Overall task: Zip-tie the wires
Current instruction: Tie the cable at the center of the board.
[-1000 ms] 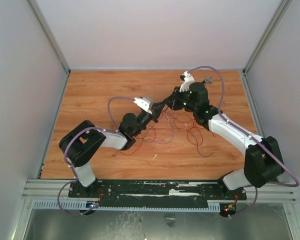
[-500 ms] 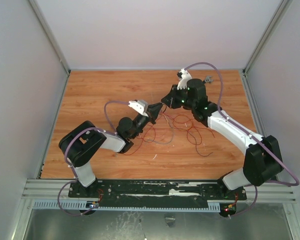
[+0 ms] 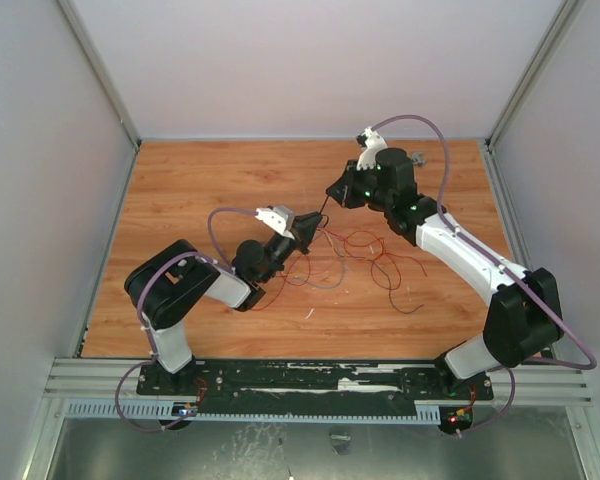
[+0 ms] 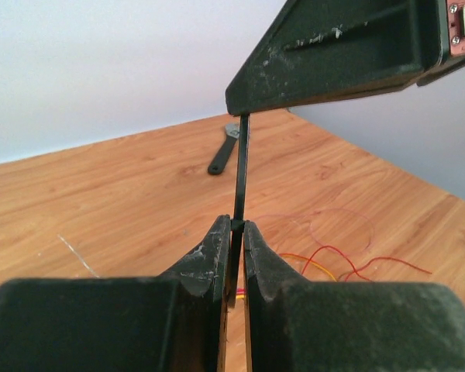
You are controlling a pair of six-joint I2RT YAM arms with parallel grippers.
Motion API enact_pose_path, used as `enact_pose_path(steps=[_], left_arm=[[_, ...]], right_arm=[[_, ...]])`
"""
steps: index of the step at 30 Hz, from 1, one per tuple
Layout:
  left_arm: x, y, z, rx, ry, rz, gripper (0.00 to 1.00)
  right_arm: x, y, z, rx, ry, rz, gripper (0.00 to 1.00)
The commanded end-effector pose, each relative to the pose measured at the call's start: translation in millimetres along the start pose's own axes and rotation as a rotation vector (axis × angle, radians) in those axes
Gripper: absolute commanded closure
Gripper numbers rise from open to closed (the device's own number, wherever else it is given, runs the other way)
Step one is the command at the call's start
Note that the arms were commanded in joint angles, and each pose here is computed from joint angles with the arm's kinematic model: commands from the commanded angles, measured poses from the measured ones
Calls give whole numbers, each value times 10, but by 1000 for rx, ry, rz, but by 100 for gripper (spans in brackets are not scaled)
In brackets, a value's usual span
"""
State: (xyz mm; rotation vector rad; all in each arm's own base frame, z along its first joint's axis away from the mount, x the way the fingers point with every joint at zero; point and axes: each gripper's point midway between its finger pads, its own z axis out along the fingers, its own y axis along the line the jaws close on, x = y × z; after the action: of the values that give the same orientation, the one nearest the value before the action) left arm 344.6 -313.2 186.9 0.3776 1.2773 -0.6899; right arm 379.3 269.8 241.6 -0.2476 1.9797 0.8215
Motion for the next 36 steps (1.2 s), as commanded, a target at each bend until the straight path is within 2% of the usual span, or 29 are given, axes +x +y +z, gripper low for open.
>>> enact_pose_path(steps=[1, 13, 36], left_arm=[[302, 5, -117, 2, 91, 3, 100], [283, 47, -167, -18, 83, 11, 100], [343, 53, -224, -23, 98, -3, 100]], right_arm=[[-653, 41, -76, 8, -196, -49, 100], [-795, 42, -164, 10, -224, -66, 100], [-799, 24, -161, 14, -225, -72, 100]])
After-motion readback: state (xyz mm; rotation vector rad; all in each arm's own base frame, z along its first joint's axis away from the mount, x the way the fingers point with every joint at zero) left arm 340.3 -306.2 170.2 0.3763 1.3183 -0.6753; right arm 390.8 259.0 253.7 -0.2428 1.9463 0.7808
